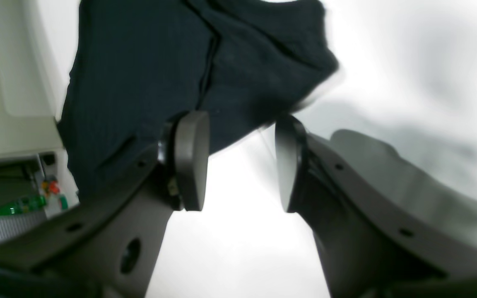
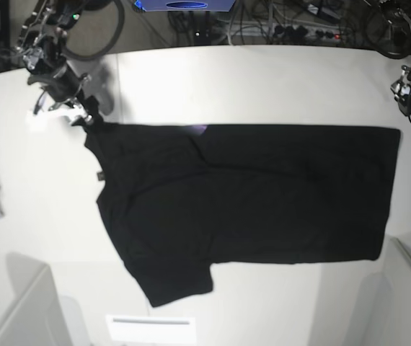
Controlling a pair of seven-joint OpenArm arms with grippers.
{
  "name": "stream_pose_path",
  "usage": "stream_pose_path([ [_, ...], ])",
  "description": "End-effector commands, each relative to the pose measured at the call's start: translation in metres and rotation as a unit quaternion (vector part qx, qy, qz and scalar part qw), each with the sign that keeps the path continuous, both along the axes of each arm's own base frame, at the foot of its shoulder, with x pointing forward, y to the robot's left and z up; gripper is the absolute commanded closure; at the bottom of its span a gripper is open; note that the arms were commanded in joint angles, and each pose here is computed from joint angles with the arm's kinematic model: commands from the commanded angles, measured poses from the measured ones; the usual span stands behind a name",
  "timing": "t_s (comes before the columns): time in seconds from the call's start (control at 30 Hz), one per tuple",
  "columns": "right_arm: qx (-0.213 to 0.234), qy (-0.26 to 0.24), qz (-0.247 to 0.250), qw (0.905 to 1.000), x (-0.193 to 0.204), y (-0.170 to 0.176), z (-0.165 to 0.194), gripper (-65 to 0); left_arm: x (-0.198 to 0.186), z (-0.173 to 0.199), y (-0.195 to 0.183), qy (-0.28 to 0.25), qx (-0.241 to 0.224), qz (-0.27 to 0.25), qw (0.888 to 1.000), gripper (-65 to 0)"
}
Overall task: Fold the T-shirt properly
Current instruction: 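Open the left gripper and raise it off the hem corner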
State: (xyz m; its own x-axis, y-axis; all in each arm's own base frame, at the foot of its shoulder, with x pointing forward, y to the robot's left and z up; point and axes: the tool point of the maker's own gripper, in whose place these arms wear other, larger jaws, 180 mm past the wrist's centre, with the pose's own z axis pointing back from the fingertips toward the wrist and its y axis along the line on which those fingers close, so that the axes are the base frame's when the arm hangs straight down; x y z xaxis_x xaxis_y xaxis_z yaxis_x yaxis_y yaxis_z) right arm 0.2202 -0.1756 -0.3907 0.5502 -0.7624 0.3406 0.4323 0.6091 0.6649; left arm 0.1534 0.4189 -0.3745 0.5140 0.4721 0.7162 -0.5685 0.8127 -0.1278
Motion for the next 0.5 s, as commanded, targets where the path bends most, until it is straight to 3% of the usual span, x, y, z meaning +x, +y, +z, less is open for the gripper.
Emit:
stream_pose_path([
  [0.0,0.007,0.01,-0.015,0.9998,0.002,-0.006,-0.006,-26.0,0.008,0.013,0.005,-0.018,0.017,-0.009,1.0,-49.4],
  [0.13,0.034,0.059,-0.031,0.9972,-0.002,-0.011,-0.039,-31.1,0.008,0.012,0.004,-0.018,0.015,-0.009,1.0,-49.4],
  [0.47,0.054,0.066,-0.036,0.9957,0.014,-0.007,-0.051,-33.2,0.007,0.011,0.004,-0.014,0.017,-0.009,1.0,-49.4],
])
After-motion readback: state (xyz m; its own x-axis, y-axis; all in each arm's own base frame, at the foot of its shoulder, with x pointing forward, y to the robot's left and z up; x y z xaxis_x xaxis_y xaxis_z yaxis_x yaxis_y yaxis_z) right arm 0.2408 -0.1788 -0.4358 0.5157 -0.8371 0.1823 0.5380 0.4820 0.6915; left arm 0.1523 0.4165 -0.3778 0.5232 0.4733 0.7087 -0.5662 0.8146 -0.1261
